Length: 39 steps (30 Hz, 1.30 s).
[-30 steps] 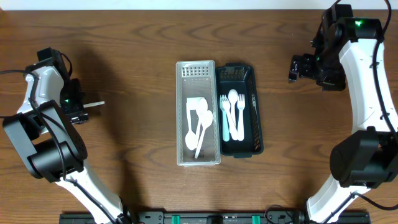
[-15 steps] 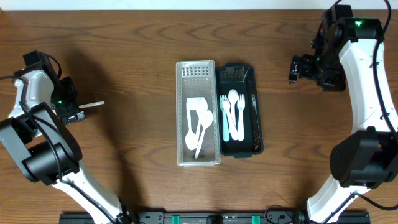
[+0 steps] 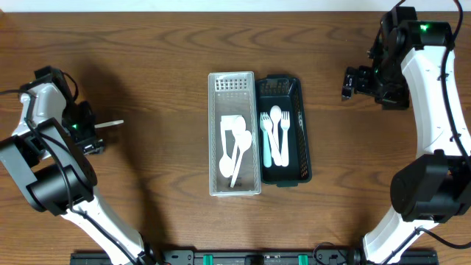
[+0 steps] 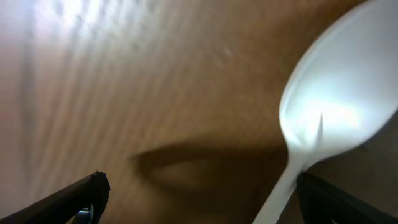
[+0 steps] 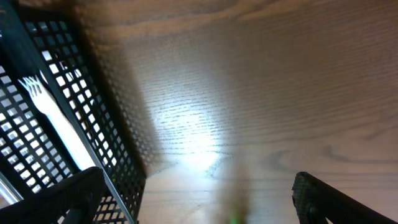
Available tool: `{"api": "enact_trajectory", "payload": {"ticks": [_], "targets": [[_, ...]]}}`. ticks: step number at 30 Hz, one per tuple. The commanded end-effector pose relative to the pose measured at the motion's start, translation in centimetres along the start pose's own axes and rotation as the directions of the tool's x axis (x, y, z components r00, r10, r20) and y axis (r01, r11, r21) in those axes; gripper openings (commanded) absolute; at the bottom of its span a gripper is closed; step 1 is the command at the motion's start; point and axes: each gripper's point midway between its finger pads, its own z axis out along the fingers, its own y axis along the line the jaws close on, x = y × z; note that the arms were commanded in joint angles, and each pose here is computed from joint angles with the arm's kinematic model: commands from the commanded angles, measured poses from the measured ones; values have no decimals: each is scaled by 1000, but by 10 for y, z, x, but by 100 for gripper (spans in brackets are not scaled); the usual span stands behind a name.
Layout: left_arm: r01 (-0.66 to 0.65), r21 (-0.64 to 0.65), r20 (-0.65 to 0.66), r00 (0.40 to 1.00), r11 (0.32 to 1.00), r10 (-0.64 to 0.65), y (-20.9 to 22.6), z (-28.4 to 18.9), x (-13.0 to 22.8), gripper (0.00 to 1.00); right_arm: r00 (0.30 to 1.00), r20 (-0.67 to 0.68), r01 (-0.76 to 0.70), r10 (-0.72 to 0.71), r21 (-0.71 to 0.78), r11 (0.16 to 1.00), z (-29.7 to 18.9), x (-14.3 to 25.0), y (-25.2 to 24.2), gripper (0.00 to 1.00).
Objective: Pack container
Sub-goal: 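Move left gripper to the last spoon at the left edge, then lower left gripper and grasp the last spoon by its bowl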
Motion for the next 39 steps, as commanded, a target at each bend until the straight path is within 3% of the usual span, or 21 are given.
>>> {"api": "enact_trajectory", "payload": {"ticks": [1,29,33,37,39], "targets": [[-14,-42,95,995,999,18,8,5,-16,98,1000,-10,-21,21,6,1000,2,0,-4,99],[-36,-82,98,994,996,44,18,5,-17,99,999,-42,-23,23,14,1000,2,8,-6,99],[-36,-72,100,994,997,43,15,5,-17,96,999,-44,-23,23,14,1000,2,9,-6,99],[-37,-90,98,994,995,46,18,8,-17,79,999,-44,-23,23,14,1000,2,9,-6,99],[-38,-110,96,994,993,48,22,11,-16,79,999,-44,-23,23,14,1000,2,9,-6,99]]}}
